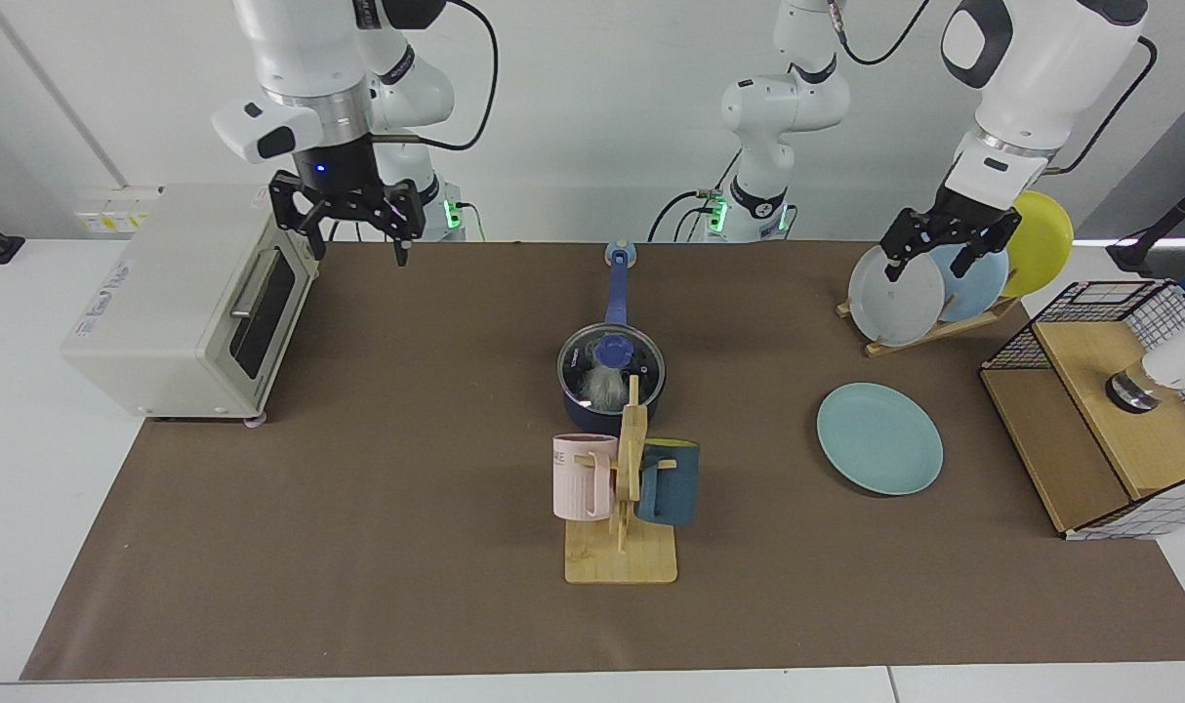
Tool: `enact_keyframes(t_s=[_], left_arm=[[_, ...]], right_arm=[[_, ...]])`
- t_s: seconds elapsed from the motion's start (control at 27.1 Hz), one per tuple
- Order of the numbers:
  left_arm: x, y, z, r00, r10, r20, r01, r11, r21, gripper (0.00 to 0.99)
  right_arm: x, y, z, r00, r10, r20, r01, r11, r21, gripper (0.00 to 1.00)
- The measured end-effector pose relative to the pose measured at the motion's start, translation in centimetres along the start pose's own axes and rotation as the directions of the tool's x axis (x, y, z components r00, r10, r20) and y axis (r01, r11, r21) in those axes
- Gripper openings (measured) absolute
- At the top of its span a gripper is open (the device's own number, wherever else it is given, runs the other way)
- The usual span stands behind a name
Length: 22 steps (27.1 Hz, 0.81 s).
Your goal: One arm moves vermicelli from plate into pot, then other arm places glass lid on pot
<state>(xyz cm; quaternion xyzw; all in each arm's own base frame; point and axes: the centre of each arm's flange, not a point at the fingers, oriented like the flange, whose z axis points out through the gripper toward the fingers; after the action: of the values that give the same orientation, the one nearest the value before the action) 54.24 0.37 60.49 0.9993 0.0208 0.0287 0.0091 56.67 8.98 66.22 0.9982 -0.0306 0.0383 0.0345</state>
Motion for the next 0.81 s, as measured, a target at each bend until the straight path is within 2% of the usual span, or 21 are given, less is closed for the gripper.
enact_keyframes(t_s=[0.15,0.44,0.59,0.81], left_arm=[[0.0,0.0,0.0,1.0,0.0,0.0,0.0,1.0,0.0,0.991],[0.0,0.0,0.0,1.0,0.0,0.0,0.0,1.0,0.0,0.991],[0.0,0.0,0.0,1.0,0.0,0.0,0.0,1.0,0.0,0.991],[0.0,0.0,0.0,1.0,0.0,0.0,0.0,1.0,0.0,0.991]], right_arm=[[-0.5,2.0,0.7,1.0,0.006,0.021,-0.006,1.0,-0.005,1.0],[-0.6,2.1,2.9,0.998,-0.018,0.066,0.019,1.0,-0.013,1.0],[-0.4,2.6,3.6,0.995,-0.067,0.073,0.068,0.998,-0.004,1.0],[-0.4,3.0,4.1,0.994,-0.073,0.084,0.073,0.997,0.006,1.0]])
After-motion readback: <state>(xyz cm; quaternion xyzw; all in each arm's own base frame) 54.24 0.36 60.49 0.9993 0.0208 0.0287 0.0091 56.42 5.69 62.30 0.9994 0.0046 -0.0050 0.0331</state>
